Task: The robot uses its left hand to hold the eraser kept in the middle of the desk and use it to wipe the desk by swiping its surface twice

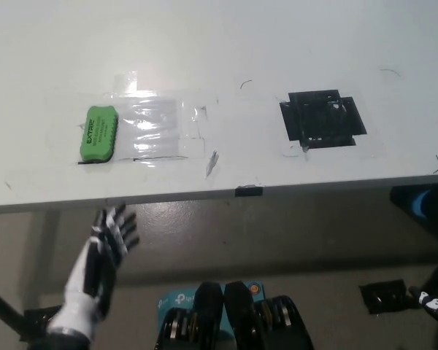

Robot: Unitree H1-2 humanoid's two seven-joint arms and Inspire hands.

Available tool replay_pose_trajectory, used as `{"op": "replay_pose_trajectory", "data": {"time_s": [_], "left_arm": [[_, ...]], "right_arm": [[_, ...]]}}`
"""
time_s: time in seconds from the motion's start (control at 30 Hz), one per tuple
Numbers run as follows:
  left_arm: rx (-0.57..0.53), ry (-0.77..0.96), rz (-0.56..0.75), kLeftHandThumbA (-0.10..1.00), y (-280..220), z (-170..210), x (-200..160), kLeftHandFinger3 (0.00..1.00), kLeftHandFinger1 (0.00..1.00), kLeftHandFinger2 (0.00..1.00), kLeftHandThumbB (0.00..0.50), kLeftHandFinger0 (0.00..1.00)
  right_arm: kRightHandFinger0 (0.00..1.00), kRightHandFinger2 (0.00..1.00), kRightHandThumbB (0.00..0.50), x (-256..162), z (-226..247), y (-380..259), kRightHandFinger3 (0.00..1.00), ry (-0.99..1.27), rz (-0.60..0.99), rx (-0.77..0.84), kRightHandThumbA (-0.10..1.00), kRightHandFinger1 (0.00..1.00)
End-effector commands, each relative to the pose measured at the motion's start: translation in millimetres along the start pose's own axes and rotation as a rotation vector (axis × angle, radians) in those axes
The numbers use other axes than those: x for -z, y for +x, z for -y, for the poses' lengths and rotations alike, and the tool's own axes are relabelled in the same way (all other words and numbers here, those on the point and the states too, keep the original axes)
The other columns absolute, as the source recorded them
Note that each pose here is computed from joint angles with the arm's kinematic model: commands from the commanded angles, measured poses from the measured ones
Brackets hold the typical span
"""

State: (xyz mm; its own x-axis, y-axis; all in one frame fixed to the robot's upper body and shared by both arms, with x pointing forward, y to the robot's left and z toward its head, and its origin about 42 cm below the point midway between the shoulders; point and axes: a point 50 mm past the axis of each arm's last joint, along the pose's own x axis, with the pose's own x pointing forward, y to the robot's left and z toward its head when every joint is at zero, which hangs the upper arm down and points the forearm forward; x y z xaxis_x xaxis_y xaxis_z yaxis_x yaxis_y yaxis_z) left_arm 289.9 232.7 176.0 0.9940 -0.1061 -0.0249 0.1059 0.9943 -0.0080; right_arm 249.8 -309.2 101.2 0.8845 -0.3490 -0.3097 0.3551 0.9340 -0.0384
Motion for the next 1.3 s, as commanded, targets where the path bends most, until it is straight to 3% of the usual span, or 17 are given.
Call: {"op": "replay_pose_trajectory", "data": {"time_s": [0.0, 0.07, 0.23, 0.27, 0.3, 0.4, 0.47, 0.57, 0.7, 0.73, 0.9, 0.97, 1.0, 1.03, 1.2, 1.27], "left_arm": [[0.185, 0.128, 0.269, 1.0, -11.8, -7.6, -93.9, 1.0, 1.0, 1.0, 0.345, 1.0], [0.204, 0.142, 0.314, 1.0, -15.8, -15.4, -113.3, 1.0, 1.0, 1.0, 0.326, 1.0], [0.191, 0.299, 0.361, 1.0, 0.9, -41.4, -150.2, 1.0, 1.0, 1.0, 0.352, 1.0], [0.181, 0.317, 0.351, 1.0, 5.7, -45.9, -151.6, 1.0, 1.0, 1.0, 0.339, 1.0], [0.168, 0.375, 0.332, 1.0, 21.3, -55.2, -155.4, 1.0, 1.0, 1.0, 0.269, 1.0], [0.137, 0.428, 0.29, 1.0, 46.0, -66.7, -158.5, 1.0, 1.0, 1.0, 0.263, 1.0], [0.126, 0.464, 0.26, 1.0, 62.5, -73.4, -160.2, 1.0, 1.0, 1.0, 0.302, 1.0], [0.119, 0.51, 0.219, 1.0, 92.2, -81.1, -168.4, 1.0, 1.0, 1.0, 0.248, 1.0], [0.051, 0.584, 0.2, 1.0, 135.3, -79.8, -187.9, 1.0, 1.0, 1.0, 0.256, 1.0], [0.039, 0.624, 0.201, 1.0, 141.5, -78.3, -192.9, 1.0, 1.0, 1.0, 0.233, 1.0], [-0.049, 1.056, 0.166, 1.0, 169.3, -75.8, -211.1, 1.0, 1.0, 1.0, 0.212, 1.0], [-0.051, 1.237, 0.199, 1.0, 177.9, -77.1, -211.7, 1.0, 1.0, 1.0, 0.257, 1.0], [-0.054, 1.434, 0.235, 1.0, 184.2, -80.2, -210.5, 1.0, 1.0, 1.0, 0.254, 1.0], [-0.054, 1.518, 0.24, 1.0, 188.1, -81.2, -211.4, 1.0, 1.0, 1.0, 0.267, 1.0], [-0.086, 1.729, 0.241, 1.0, 197.5, -81.4, -210.4, 1.0, 1.0, 1.0, 0.307, 1.0], [-0.079, 1.859, 0.195, 1.0, 194.3, -76.5, -202.3, 1.0, 1.0, 1.0, 0.301, 1.0]], "right_arm": [[1.0, 1.0, 0.001, -15.9, 3.0, 1.5, 1.0, 0.017, 0.042, 0.006, 1.0, 1.0], [1.0, 1.0, 0.002, -13.8, 4.6, 0.5, 1.0, 0.001, 0.036, 0.005, 1.0, 1.0], [1.0, 1.0, 0.0, -12.3, 4.9, -1.1, 1.0, 0.007, 0.037, 0.008, 1.0, 1.0], [1.0, 1.0, 0.0, -12.7, 4.8, -0.4, 1.0, 0.005, 0.039, 0.005, 1.0, 1.0], [1.0, 1.0, 0.0, -12.5, 5.5, 0.0, 1.0, -0.001, 0.035, 0.009, 1.0, 1.0], [1.0, 1.0, 0.0, -12.2, 6.2, -0.2, 1.0, -0.008, 0.034, 0.012, 1.0, 1.0], [1.0, 1.0, 0.0, -11.5, 5.8, -0.3, 1.0, -0.016, 0.035, 0.009, 1.0, 1.0], [1.0, 1.0, 0.0, -11.8, 2.9, 0.2, 1.0, -0.021, 0.028, 0.003, 1.0, 1.0], [1.0, 1.0, 0.0, -13.2, 1.4, -0.7, 1.0, -0.026, 0.031, -0.011, 1.0, 1.0], [1.0, 1.0, 0.005, -13.3, 1.3, -0.5, 1.0, -0.032, 0.032, -0.014, 1.0, 1.0], [1.0, 1.0, 0.014, -14.0, 0.3, 0.4, 1.0, -0.037, 0.033, -0.019, 1.0, 1.0], [1.0, 1.0, 0.012, -14.1, 0.0, 0.3, 1.0, -0.037, 0.034, -0.018, 1.0, 1.0], [1.0, 1.0, 0.014, -12.2, -0.2, -0.9, 1.0, -0.042, 0.029, -0.021, 1.0, 1.0], [1.0, 1.0, 0.01, -12.2, -0.2, -1.0, 1.0, -0.045, 0.029, -0.022, 1.0, 1.0], [1.0, 1.0, 0.0, -12.5, -0.3, -1.9, 1.0, -0.02, 0.03, -0.02, 1.0, 1.0], [1.0, 1.0, 0.0, -11.4, -0.7, -3.5, 1.0, -0.019, 0.027, -0.027, 1.0, 1.0]]}}
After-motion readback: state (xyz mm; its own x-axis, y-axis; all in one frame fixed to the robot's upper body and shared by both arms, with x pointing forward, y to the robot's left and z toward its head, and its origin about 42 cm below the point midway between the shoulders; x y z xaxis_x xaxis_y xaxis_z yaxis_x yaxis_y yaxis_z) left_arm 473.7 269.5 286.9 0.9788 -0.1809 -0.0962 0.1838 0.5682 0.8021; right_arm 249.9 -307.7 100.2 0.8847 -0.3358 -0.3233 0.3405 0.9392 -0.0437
